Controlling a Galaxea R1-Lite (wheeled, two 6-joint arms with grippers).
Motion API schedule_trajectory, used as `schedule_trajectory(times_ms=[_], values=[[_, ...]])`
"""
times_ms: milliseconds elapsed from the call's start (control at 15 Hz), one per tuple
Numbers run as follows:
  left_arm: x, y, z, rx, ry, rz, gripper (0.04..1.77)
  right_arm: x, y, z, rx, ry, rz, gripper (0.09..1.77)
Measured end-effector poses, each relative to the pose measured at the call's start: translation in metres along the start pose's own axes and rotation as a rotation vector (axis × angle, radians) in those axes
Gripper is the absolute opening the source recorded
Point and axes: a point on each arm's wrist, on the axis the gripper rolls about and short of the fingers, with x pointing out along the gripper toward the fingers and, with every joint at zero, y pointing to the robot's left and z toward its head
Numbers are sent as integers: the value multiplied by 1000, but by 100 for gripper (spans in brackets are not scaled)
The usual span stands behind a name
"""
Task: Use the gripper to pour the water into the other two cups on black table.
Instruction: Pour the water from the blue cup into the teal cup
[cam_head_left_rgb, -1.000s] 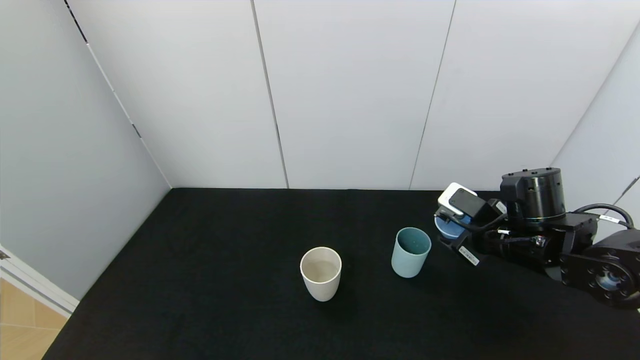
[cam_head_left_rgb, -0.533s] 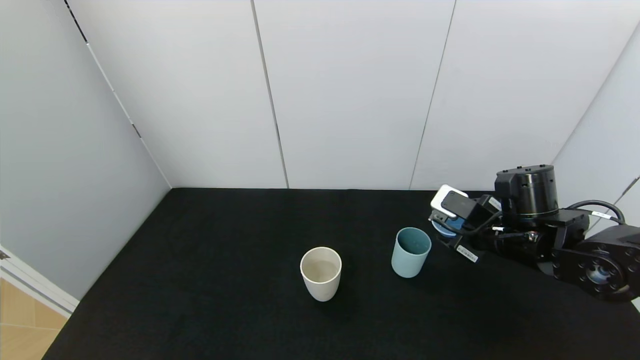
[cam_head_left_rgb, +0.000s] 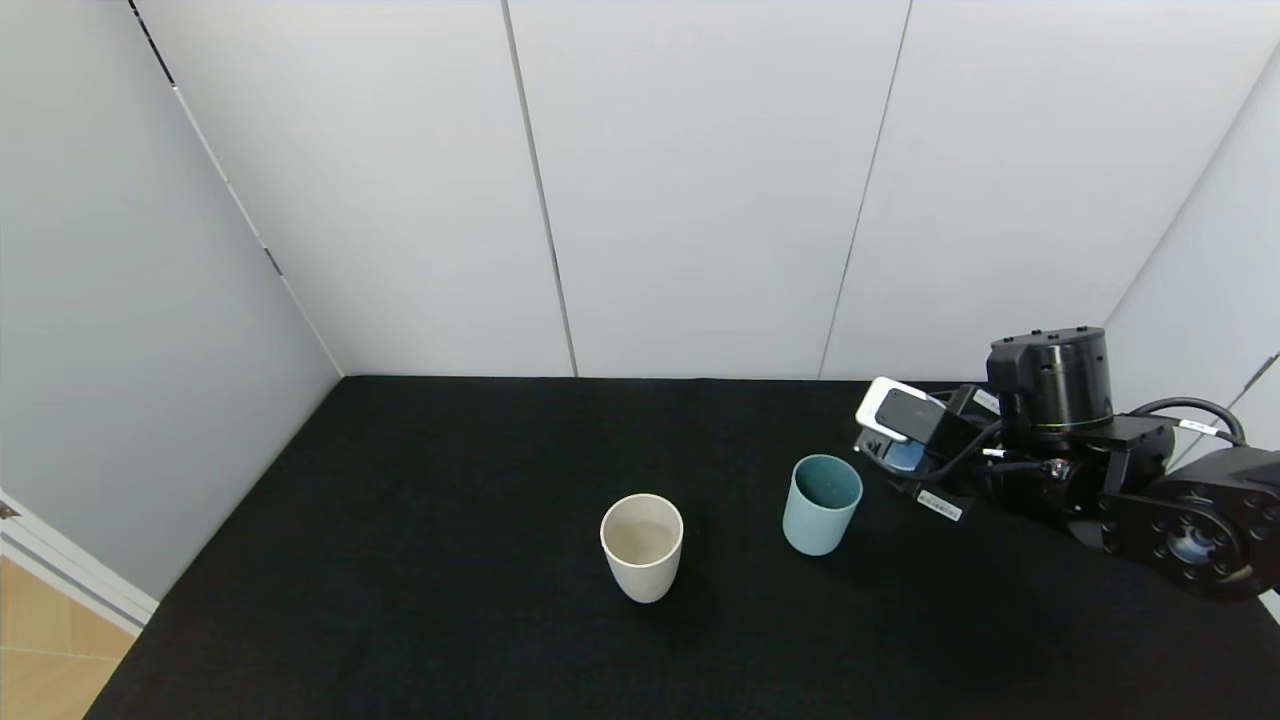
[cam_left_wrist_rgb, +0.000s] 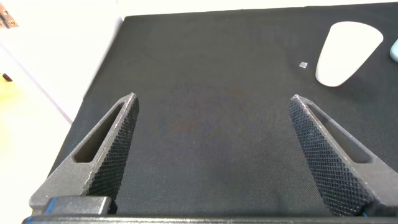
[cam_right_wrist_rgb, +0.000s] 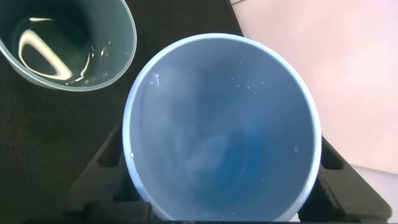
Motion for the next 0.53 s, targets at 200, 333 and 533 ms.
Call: schedule_trajectory(times_ms=[200, 333, 533], values=[[0, 0, 0, 0, 0, 0, 172, 2, 0, 1, -24, 17, -15, 132], [0, 0, 0, 0, 0, 0, 172, 4, 0, 1, -41, 20, -17, 132], [0, 0, 0, 0, 0, 0, 172, 5, -1, 1, -70, 31, -28, 132]])
